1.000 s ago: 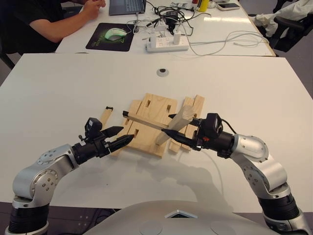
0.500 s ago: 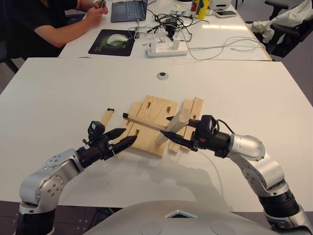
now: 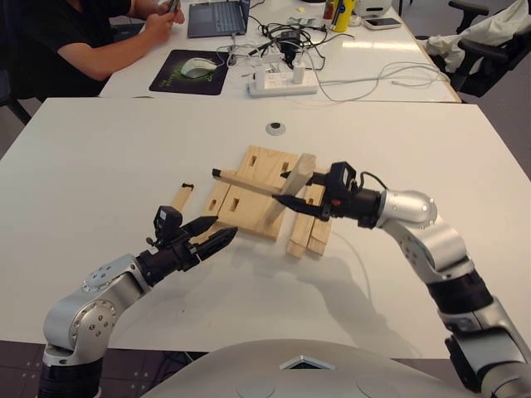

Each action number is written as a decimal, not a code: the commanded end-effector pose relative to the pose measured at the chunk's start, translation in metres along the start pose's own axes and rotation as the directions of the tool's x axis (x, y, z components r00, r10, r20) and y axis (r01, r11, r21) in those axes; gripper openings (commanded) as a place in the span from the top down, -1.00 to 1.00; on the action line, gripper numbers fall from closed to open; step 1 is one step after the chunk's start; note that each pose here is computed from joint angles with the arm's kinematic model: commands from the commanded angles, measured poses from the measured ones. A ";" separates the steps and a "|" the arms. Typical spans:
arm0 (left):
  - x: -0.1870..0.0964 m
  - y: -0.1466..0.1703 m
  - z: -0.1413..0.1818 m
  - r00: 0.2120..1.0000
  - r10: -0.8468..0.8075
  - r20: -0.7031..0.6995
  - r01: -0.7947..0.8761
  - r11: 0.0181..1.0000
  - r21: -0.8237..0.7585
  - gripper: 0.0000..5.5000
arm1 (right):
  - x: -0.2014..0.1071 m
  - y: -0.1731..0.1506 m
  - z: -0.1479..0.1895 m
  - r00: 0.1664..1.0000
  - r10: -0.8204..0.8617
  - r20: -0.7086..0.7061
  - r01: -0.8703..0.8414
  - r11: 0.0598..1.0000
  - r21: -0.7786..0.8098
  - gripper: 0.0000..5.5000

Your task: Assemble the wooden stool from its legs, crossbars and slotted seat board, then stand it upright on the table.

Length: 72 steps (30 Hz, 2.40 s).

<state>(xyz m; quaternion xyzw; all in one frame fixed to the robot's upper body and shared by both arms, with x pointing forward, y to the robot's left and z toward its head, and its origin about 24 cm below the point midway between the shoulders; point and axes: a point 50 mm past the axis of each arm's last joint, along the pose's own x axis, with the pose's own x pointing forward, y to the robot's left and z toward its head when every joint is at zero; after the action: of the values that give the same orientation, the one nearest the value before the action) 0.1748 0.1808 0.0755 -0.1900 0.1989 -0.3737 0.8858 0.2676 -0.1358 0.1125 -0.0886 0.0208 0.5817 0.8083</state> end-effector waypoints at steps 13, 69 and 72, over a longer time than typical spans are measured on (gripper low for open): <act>0.023 0.007 0.014 0.999 -0.022 0.035 0.020 0.998 0.060 -0.35 | -0.027 -0.057 -0.041 0.877 0.276 -0.393 -0.205 0.955 0.212 0.26; 0.014 0.007 0.003 0.993 0.090 0.076 -0.093 0.995 0.035 -0.35 | -0.078 0.015 -0.073 0.723 -0.282 -0.630 0.638 0.622 0.454 0.13; 0.013 0.007 0.001 0.993 0.097 0.073 -0.099 0.995 0.027 -0.35 | -0.088 0.008 -0.075 0.688 -0.300 -0.661 0.675 0.597 0.433 0.13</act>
<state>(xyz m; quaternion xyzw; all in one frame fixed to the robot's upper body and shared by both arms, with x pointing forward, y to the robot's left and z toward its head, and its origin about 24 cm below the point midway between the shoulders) 0.1901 0.1749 0.0715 -0.1781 0.1642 -0.3307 0.9121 0.2396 -0.2187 0.0579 0.0397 0.3835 0.2599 0.8853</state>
